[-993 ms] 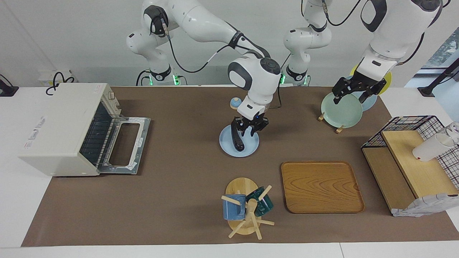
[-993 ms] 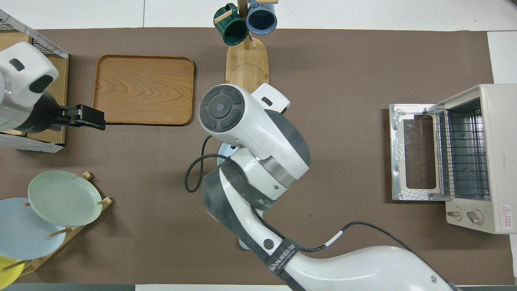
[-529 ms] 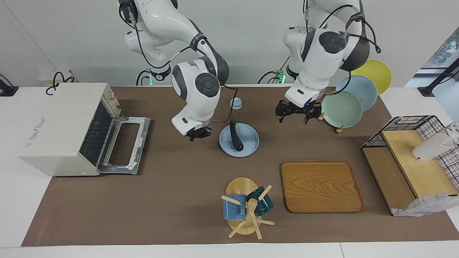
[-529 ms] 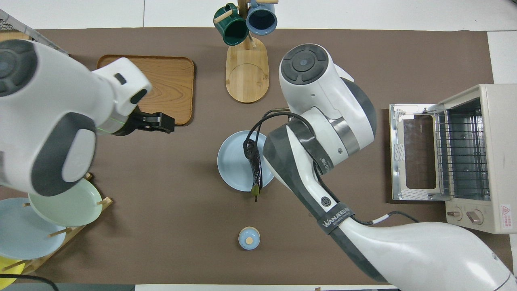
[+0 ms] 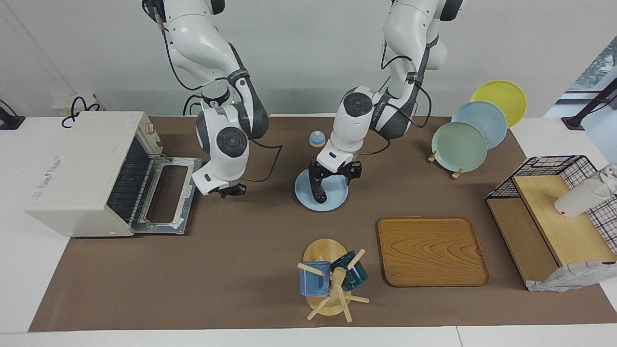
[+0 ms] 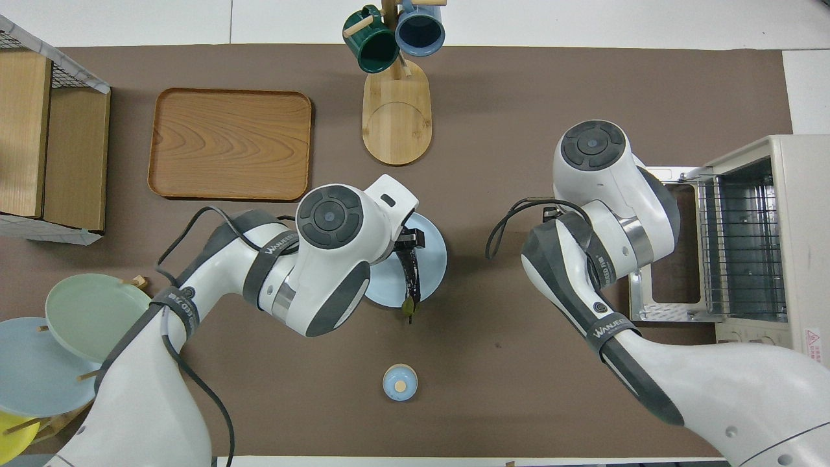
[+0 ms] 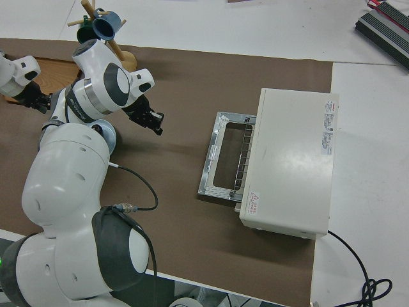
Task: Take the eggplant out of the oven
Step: 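Grasp the eggplant with the left gripper while the right gripper withdraws, then carry the eggplant to the wooden tray with the left gripper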
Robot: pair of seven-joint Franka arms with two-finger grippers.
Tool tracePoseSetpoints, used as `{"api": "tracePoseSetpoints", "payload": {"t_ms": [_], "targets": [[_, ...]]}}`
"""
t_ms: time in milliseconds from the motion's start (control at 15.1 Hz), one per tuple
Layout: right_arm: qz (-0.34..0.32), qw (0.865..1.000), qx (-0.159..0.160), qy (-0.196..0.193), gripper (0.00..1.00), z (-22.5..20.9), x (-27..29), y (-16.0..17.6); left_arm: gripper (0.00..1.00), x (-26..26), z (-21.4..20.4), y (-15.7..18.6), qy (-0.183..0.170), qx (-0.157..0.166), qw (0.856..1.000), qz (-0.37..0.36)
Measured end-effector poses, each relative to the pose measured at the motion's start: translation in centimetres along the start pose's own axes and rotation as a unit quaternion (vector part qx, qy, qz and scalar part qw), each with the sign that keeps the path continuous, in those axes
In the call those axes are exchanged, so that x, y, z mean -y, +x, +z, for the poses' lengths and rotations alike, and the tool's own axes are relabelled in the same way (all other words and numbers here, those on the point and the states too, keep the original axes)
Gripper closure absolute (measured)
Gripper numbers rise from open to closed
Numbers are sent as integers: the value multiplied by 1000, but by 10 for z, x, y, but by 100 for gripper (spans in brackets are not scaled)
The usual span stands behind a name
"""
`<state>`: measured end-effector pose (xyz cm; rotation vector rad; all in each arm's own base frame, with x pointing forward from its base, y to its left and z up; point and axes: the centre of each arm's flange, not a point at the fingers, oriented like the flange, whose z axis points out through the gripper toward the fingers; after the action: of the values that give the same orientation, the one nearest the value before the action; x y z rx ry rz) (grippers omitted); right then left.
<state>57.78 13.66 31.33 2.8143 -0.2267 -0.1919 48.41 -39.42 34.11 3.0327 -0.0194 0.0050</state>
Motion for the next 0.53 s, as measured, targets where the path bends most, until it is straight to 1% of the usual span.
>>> {"api": "tracePoseSetpoints", "payload": {"t_ms": [199,397,463,529], "targets": [[-7,1000,-12,-15,99,28,-15,-1,0,-14,24,-7,-5,0,1000,-2],[-18,999,-22,-28,99,47,-27,-1,3,-16,31,-9,-3,4,1000,-2],[-23,999,-25,-33,99,47,-29,-2,7,-18,32,-11,-2,5,1000,-2],[-27,999,-27,-38,99,47,-30,-3,14,-18,33,-12,-2,5,1000,-1]]}}
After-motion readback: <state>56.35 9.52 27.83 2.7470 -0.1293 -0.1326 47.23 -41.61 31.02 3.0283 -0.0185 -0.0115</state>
